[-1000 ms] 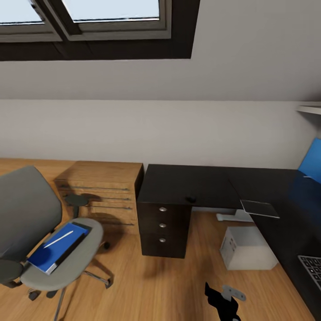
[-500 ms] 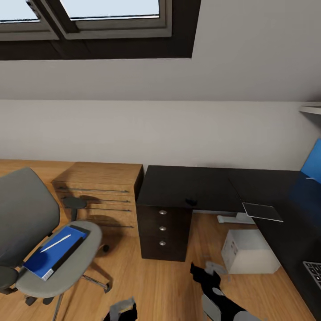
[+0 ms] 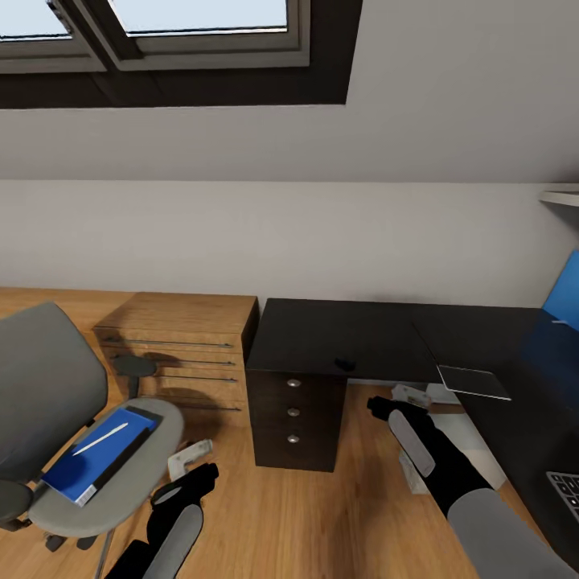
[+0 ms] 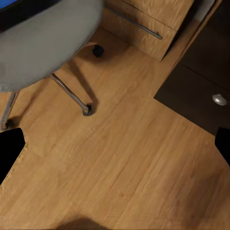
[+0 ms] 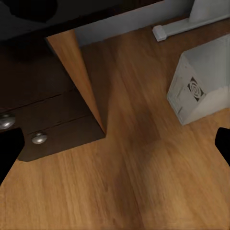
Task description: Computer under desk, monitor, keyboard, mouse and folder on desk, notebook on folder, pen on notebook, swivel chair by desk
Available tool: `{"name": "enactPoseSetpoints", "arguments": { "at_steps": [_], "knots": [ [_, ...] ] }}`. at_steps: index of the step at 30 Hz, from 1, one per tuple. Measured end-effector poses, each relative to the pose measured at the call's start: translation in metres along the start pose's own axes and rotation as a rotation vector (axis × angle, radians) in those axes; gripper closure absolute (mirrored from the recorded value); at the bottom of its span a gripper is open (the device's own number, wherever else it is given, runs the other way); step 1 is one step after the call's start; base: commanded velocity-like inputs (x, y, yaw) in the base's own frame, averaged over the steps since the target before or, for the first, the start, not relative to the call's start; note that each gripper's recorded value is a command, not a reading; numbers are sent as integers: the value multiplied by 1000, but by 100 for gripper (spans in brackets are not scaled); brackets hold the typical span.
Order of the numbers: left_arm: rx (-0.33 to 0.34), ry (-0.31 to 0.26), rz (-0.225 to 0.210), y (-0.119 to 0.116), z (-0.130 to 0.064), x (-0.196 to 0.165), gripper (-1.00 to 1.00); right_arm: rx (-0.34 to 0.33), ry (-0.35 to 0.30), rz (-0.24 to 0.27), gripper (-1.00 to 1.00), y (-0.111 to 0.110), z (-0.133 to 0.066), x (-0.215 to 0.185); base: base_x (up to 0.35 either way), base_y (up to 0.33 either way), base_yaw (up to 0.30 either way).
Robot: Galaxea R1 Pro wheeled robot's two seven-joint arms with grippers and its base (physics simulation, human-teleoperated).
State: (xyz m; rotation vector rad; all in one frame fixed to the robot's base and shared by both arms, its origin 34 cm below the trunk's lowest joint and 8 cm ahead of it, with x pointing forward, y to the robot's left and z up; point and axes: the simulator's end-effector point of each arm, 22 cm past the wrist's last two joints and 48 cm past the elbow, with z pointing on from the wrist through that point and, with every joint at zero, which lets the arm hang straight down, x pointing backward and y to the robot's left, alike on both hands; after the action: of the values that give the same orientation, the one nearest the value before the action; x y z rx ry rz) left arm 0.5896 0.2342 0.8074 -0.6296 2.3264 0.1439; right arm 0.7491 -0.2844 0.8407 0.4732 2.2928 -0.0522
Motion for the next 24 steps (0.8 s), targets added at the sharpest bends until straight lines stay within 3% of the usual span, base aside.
{"name": "enactPoseSetpoints", "arguments": {
  "at_steps": [8,24],
  "knots": [
    [-4,-8,22,4,3,0,-100,0,-5,2,-100,-1,-1,-2,288,0,0],
    [32,-3,26,-4,3,3,-100,35,-24,-35,-100,-16,1,-7,331,0,0]
  ]
}}
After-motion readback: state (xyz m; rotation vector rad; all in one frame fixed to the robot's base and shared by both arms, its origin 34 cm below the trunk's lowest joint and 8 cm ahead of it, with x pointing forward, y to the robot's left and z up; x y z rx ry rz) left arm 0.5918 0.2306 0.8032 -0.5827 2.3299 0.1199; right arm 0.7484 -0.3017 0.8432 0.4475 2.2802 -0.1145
